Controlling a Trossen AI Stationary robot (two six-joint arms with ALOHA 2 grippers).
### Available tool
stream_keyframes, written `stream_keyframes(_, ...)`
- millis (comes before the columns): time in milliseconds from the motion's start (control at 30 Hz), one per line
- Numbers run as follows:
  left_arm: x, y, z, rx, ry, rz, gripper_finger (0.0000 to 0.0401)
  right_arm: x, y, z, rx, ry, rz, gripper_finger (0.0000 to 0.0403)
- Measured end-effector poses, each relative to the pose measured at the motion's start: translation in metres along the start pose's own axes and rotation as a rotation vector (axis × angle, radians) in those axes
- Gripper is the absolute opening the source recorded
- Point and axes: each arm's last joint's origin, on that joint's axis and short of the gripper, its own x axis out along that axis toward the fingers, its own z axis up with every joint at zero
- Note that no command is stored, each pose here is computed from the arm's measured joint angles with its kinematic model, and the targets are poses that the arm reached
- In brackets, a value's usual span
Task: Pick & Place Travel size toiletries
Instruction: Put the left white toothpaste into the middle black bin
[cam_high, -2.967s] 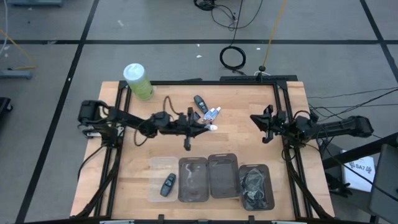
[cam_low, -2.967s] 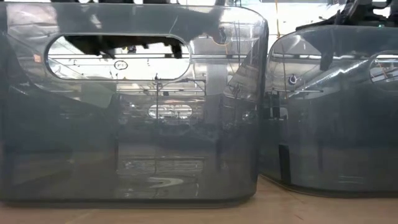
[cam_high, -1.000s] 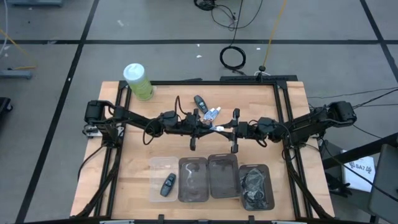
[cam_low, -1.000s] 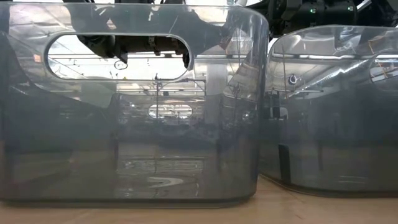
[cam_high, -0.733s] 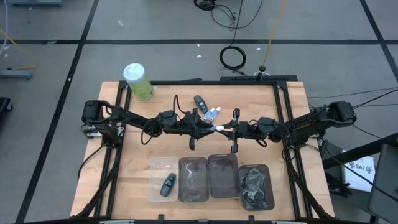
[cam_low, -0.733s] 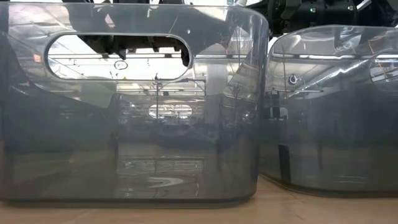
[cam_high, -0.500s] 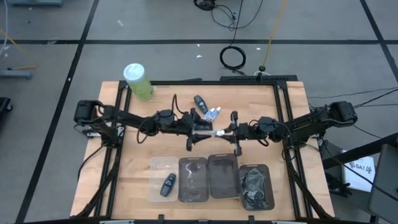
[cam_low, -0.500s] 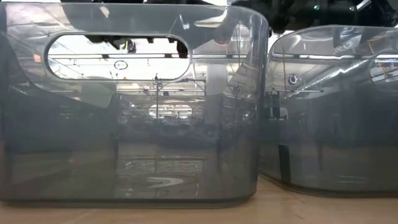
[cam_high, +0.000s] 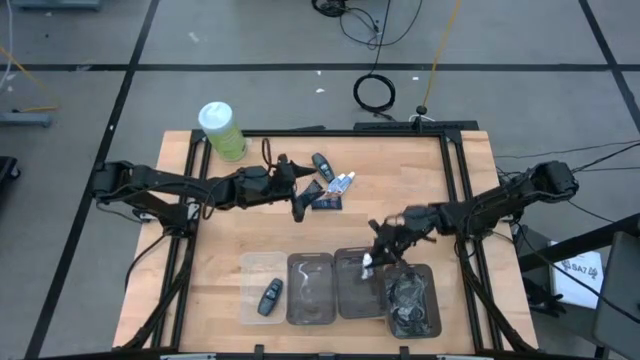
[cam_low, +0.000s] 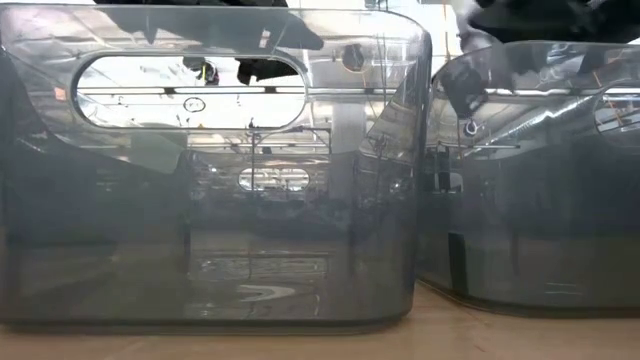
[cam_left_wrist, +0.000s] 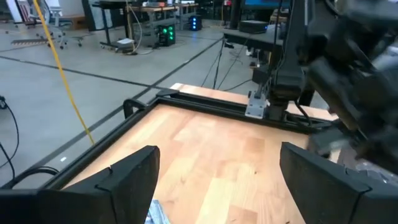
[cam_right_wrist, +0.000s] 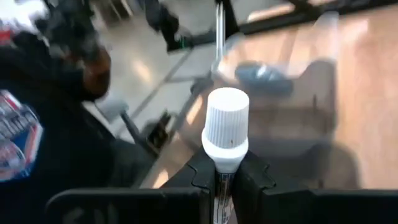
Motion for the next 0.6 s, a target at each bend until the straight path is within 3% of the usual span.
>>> stream_keyframes(233,0.0,-0.001,-0.001,-0.018,0.008,-0.004,0.0306,0.015,0.014,-0.019,-0.109,0.072,-0.05,0.0032)
stream_keyframes(600,0.0,-0.001,-0.002,-0.034,0.015,-0.002,0.0313,0.015,0.014,-0.021,-0.127,0.081,-0.064,0.0088)
